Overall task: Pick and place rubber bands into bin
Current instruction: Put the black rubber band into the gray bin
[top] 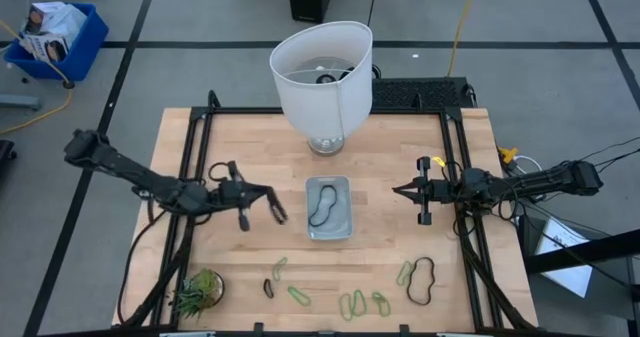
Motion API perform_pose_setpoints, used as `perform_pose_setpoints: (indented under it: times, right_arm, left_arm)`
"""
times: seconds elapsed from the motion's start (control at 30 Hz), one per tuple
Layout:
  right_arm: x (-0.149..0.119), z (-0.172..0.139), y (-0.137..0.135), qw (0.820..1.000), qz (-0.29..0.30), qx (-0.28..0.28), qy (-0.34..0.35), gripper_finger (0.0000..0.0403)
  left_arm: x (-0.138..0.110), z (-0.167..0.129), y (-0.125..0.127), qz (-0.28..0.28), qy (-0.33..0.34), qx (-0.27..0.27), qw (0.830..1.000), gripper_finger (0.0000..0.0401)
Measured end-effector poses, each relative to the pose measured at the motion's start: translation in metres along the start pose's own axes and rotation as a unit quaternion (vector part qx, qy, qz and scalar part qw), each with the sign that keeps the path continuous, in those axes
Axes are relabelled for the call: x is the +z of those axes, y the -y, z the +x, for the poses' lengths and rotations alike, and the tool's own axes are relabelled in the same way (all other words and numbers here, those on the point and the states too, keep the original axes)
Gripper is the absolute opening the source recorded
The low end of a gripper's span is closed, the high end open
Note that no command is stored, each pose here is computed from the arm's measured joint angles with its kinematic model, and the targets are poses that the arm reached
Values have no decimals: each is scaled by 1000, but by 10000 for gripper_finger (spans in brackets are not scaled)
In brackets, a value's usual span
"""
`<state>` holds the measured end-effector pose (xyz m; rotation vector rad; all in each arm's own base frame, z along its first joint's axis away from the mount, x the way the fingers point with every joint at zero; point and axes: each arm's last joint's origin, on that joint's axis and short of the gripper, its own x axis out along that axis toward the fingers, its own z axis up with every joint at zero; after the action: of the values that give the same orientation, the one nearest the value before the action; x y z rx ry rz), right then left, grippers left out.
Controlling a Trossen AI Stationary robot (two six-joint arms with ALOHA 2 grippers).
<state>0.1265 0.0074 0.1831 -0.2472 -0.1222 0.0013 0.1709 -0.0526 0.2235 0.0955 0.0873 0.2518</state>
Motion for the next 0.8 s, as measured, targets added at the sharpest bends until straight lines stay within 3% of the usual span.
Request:
perform_pose_setpoints:
  times: [0.23,0.47,0.63,0.8]
  right_arm:
    - [0,0,0,1000,0,0,0,0]
    - [-1,0,0,1000,0,1,-4,0]
    - [-2,0,0,1000,-1,2,-9,0]
    - [-4,0,-1,1000,-1,5,-19,0]
  left_arm:
    - [23,51,13,69,-30,-8,997,2]
    - [39,113,26,89,-53,-55,993,2]
    - [22,146,27,126,-124,-48,983,2]
    - [-5,165,20,111,-171,-56,977,3]
